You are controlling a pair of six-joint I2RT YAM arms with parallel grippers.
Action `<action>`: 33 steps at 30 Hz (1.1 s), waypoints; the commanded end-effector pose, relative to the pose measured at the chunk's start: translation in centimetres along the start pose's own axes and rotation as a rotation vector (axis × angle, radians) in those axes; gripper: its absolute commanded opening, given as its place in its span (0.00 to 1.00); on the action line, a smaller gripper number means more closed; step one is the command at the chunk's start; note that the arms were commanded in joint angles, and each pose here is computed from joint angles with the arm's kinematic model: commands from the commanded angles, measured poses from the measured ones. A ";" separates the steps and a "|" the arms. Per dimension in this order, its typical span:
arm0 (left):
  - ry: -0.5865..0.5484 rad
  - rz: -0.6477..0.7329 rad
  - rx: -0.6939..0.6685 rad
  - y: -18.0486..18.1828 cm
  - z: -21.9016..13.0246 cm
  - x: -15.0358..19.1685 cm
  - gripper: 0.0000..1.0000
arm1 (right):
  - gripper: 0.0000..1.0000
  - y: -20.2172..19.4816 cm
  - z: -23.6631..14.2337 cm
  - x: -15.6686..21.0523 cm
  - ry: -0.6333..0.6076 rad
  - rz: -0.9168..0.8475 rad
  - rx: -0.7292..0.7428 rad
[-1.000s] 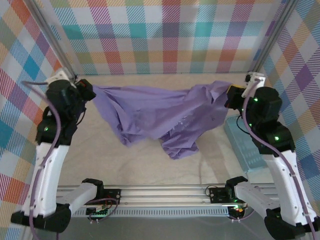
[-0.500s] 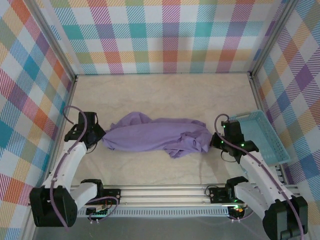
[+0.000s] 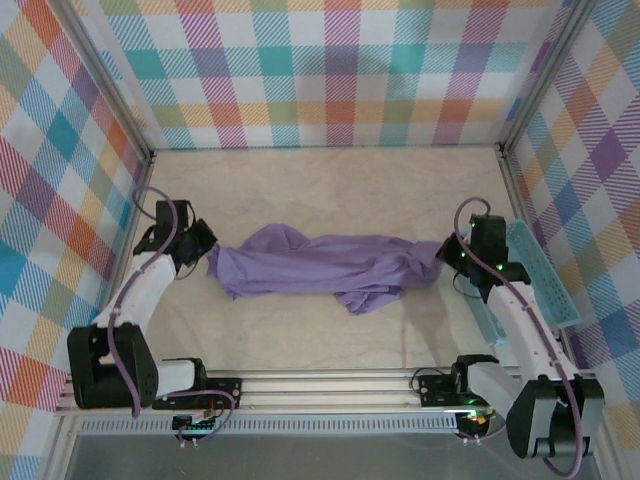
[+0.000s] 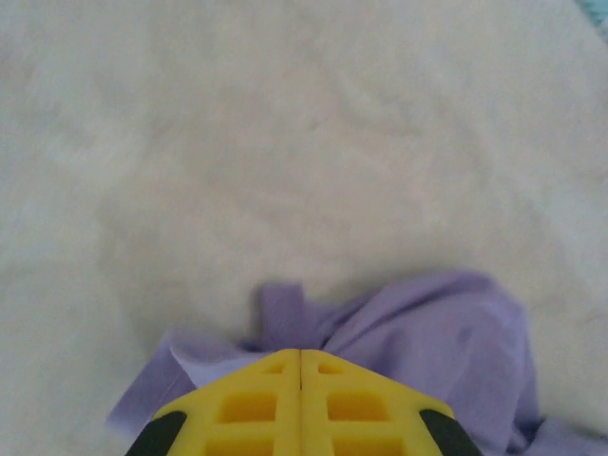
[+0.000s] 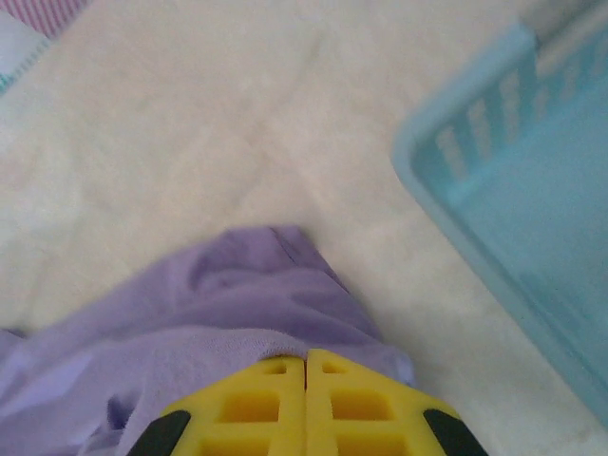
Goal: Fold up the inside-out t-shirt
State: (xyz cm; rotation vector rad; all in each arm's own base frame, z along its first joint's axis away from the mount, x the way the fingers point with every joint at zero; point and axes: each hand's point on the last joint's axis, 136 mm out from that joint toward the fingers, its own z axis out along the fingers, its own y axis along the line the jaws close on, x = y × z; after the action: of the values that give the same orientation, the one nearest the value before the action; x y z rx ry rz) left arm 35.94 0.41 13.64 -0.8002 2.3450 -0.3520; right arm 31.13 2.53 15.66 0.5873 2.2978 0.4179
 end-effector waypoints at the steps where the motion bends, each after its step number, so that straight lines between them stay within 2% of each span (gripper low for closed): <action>1: 0.034 0.034 -0.019 -0.1 2.6 -1.3 0.10 | 0.00 0.9 0.8 -2.5 -0.043 -0.019 -0.006; 2: 0.064 0.036 -0.032 -0.1 3.4 -1.3 0.15 | 0.00 0.9 1.3 -2.6 -0.038 -0.022 -0.004; 4: 0.138 0.027 -0.088 0.6 4.6 -0.6 0.33 | 0.00 1.1 2.4 -2.8 -0.019 -0.029 -0.006; 7: 0.151 0.006 -0.086 1.1 3.9 0.6 0.51 | 0.00 1.1 3.7 -2.8 0.010 -0.041 0.003; 10: 0.087 0.030 -0.075 1.4 0.8 2.3 0.64 | 0.00 0.8 4.3 -2.6 0.015 -0.047 0.013; 12: 0.078 0.049 -0.045 1.4 -0.5 4.1 0.67 | 0.00 0.8 4.4 -2.7 0.012 -0.052 0.017; 17: 0.158 0.055 0.008 1.9 -0.7 8.2 0.62 | 0.00 0.7 4.3 -2.8 0.008 -0.056 0.021; 25: 0.256 0.023 -0.009 3.0 2.7 10.6 0.49 | 0.00 0.7 4.4 -2.3 0.025 -0.057 0.016; 27: 0.273 0.018 -0.004 2.9 3.4 10.9 0.43 | 0.00 0.5 4.4 -2.1 0.025 -0.059 0.020; 31: 0.271 0.014 -0.016 3.0 3.9 10.8 0.22 | 0.00 -0.3 4.7 -1.5 0.043 -0.053 0.046; 33: 0.254 0.017 -0.027 3.1 3.6 10.4 0.15 | 0.00 -0.6 4.6 -1.4 0.040 -0.049 0.061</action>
State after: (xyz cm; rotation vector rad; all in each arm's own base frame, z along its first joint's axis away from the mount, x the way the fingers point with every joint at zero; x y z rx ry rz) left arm 29.65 -3.87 3.83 -0.8022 2.6310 -0.4347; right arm 35.05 2.51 12.64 0.5555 2.3840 0.3721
